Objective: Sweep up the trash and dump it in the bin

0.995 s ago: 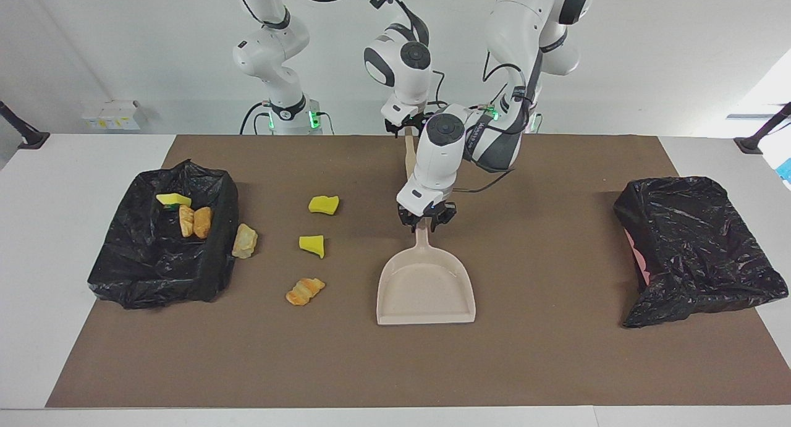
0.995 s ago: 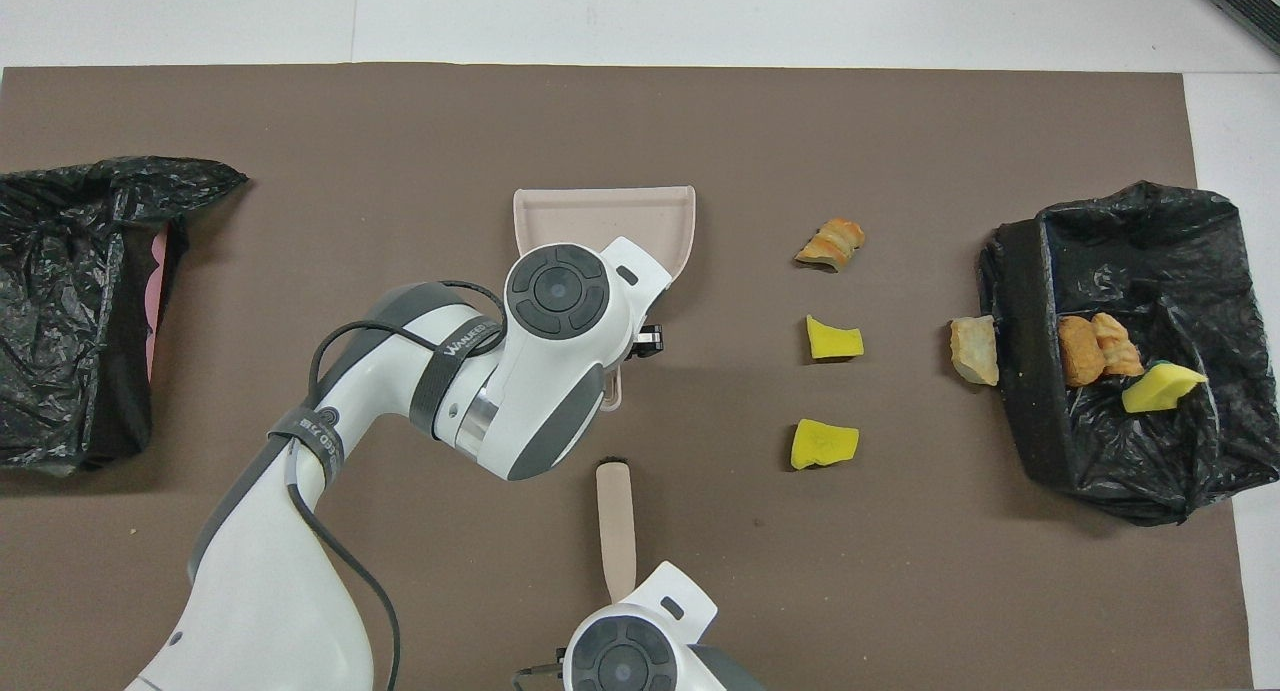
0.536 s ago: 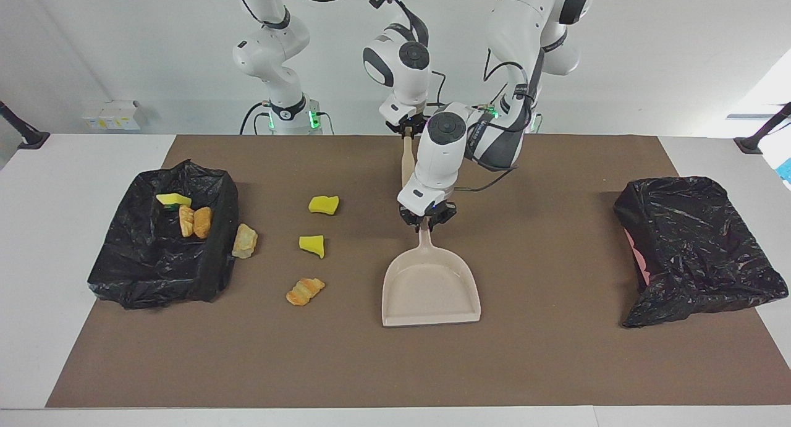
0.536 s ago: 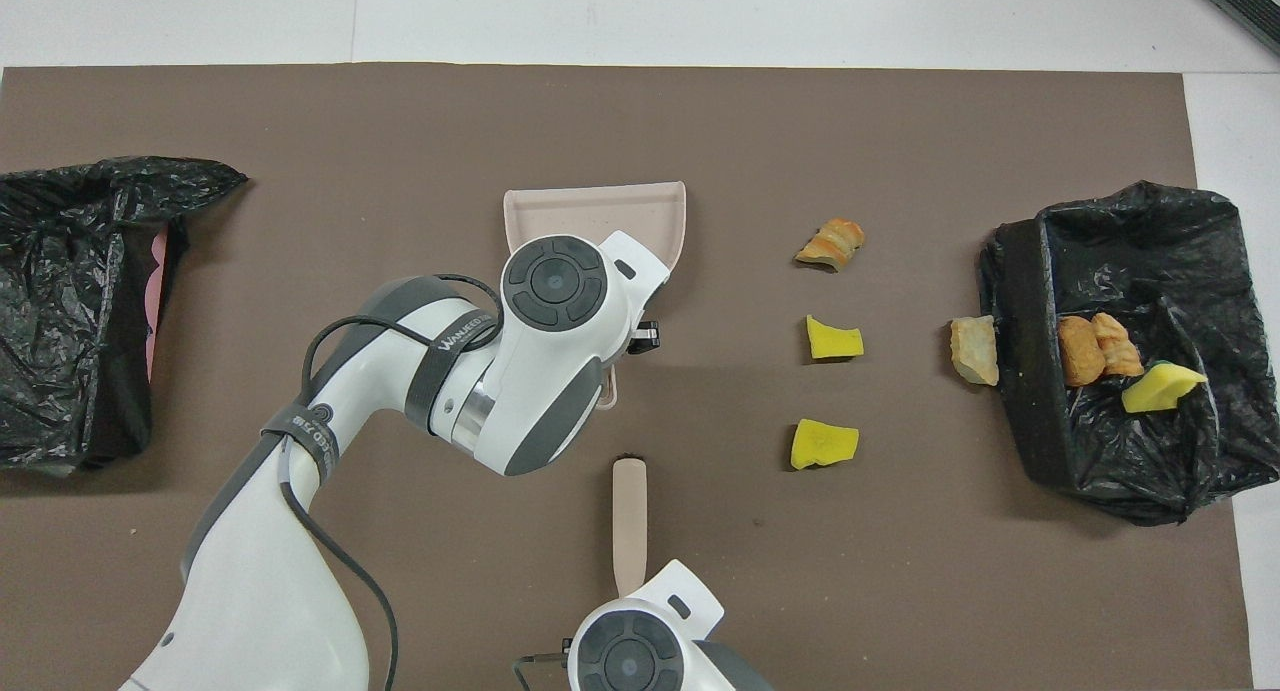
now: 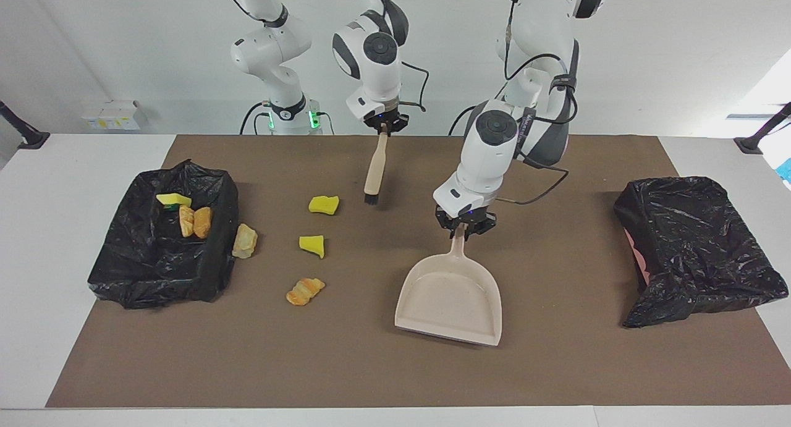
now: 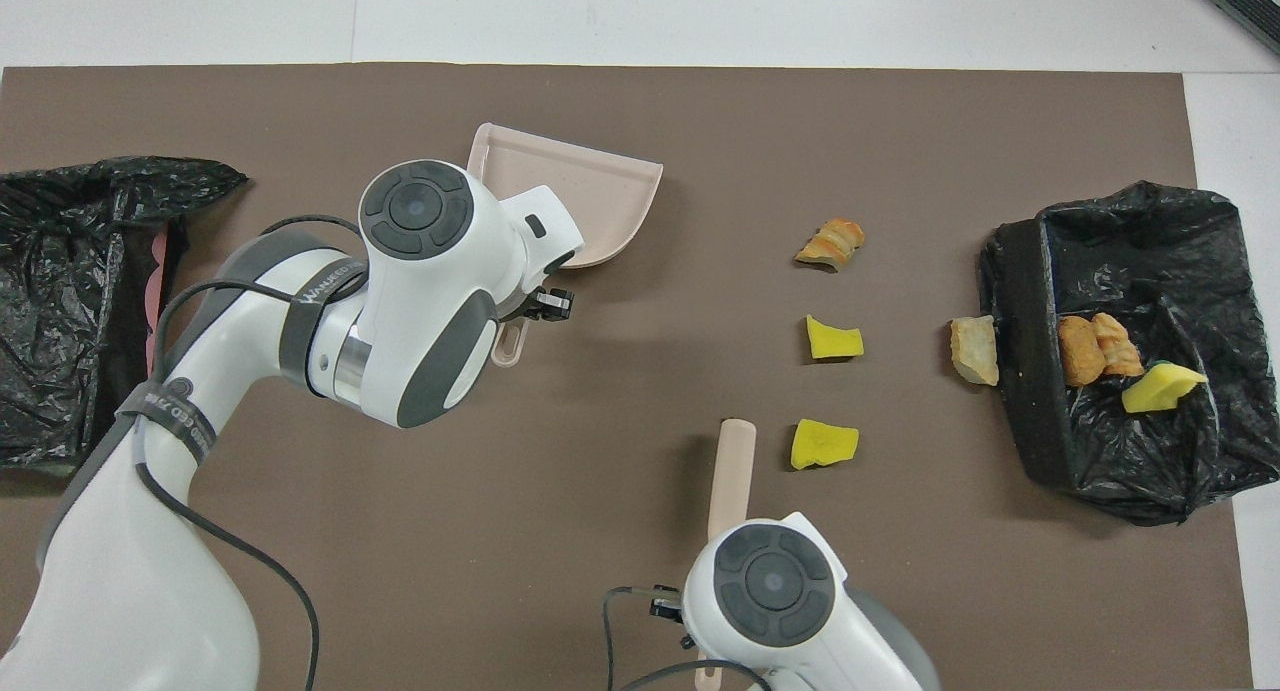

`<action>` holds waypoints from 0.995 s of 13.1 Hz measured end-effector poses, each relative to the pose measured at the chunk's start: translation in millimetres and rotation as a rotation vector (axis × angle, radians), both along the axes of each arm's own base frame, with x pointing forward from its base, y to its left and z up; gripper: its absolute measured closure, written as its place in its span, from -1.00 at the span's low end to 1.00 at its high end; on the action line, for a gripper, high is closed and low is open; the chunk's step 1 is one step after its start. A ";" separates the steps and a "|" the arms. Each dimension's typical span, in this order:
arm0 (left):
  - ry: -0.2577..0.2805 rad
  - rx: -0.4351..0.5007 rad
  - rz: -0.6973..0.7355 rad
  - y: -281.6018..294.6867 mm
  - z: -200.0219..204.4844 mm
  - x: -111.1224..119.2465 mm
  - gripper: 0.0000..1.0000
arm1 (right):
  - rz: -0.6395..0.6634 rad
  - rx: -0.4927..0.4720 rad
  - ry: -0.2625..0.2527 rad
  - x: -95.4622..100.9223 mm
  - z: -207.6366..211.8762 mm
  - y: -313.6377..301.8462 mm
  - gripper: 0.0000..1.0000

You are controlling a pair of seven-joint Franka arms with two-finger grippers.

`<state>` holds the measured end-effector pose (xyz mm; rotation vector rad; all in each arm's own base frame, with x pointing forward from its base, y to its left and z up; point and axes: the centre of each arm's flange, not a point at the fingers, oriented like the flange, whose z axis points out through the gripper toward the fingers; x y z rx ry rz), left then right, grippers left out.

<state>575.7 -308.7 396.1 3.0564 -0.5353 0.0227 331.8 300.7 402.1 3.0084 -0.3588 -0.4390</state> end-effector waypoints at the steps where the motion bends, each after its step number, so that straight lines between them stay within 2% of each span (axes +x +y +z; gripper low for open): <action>1: 0.012 0.010 -0.074 7.7 -1.7 1.9 0.37 | -0.002 -0.052 -0.008 7.3 4.5 -19.1 0.47; 6: 0.084 0.040 -0.497 37.5 -8.8 5.1 0.37 | 0.030 -0.282 -0.068 45.0 2.9 -94.2 0.47; 10: 0.088 0.096 -0.833 44.9 -9.0 5.7 0.37 | 0.175 -0.350 -0.021 91.7 -7.7 -178.5 0.47; 13: 0.105 0.136 -1.011 48.0 -12.1 -0.3 0.37 | 0.259 -0.416 -0.009 109.8 -22.6 -200.1 0.47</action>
